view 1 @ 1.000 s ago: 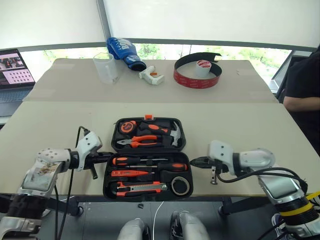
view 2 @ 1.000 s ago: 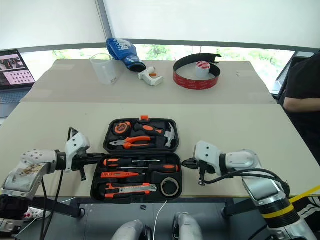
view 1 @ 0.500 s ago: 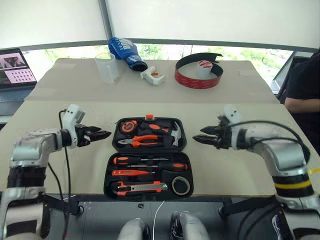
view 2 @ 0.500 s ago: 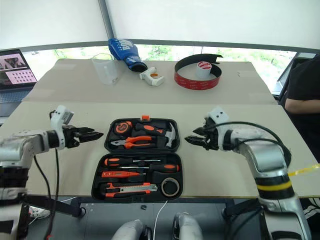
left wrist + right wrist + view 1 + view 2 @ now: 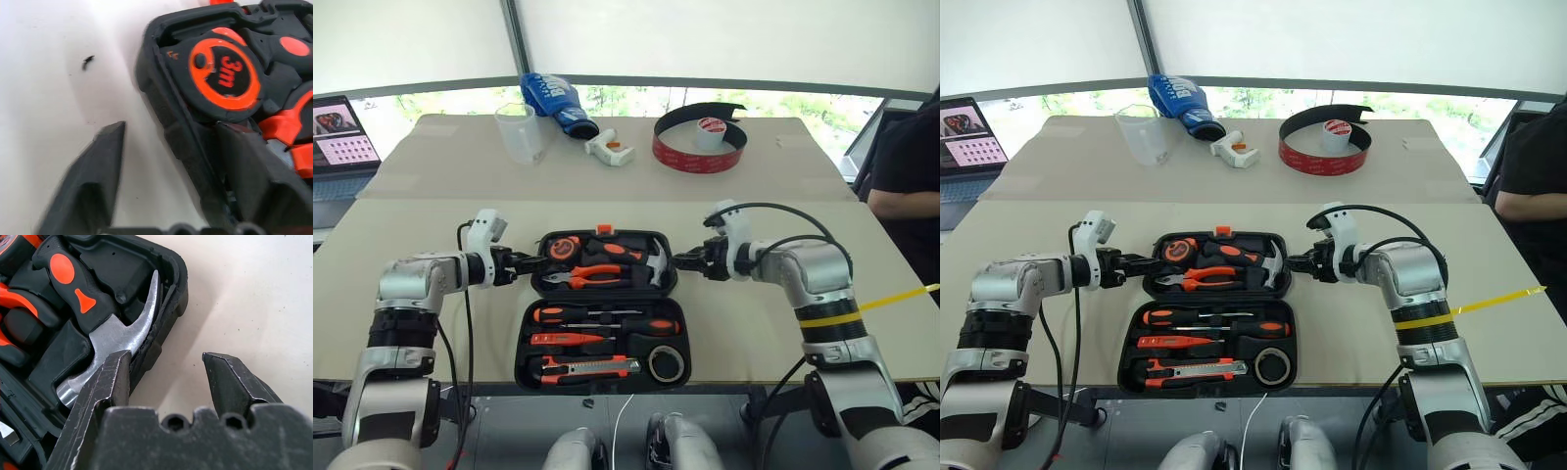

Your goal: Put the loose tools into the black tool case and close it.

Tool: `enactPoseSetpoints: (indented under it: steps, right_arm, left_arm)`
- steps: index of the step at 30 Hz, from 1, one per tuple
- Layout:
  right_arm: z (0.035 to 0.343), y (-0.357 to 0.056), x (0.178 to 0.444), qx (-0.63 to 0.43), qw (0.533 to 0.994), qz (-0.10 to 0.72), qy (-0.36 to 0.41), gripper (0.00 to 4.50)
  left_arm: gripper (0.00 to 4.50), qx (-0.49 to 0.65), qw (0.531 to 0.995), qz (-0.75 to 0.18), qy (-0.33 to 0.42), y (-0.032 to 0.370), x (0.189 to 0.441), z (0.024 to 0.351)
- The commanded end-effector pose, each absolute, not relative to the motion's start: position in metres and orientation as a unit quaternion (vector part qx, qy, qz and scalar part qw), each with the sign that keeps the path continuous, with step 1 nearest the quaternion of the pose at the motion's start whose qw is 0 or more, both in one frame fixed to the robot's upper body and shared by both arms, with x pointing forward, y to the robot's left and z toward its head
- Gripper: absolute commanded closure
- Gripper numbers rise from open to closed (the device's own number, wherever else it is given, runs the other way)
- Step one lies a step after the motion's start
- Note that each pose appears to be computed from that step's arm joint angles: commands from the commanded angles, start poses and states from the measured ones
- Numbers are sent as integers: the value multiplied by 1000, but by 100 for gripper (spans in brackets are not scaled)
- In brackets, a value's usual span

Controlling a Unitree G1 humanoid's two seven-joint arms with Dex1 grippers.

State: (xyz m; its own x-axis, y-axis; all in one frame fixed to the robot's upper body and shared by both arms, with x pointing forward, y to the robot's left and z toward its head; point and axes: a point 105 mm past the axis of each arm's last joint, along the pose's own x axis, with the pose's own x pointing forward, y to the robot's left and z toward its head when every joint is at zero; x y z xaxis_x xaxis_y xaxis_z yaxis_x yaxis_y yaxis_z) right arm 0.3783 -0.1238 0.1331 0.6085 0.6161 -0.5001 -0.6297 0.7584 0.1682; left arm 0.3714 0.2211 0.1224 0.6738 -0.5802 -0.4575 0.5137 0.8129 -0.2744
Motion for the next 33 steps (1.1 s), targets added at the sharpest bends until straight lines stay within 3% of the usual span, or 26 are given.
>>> enactPoseSetpoints:
  steps: [1,5,8,15,22,27,33]
  right_arm:
    - [135,-124,379,-33,898,342,274,223]
    - [132,-122,379,-35,897,341,278,340]
    - [134,-119,380,-36,897,343,275,443]
    - [145,-120,387,-29,907,335,254,448]
    - [189,-113,399,-44,932,335,133,448]
    - [218,-114,402,-76,944,317,38,448]
    - [210,-120,395,-171,938,299,-27,448]
  left_arm:
    - [323,-53,914,-292,275,222,371,118]
    - [445,-58,915,-293,272,220,371,119]
    - [450,-60,914,-295,272,218,371,119]
    - [450,-59,919,-306,243,215,374,131]
    - [450,1,949,-303,92,212,397,186]
    - [450,80,940,-331,6,200,397,211]
    - [450,163,925,-344,-24,192,391,201]
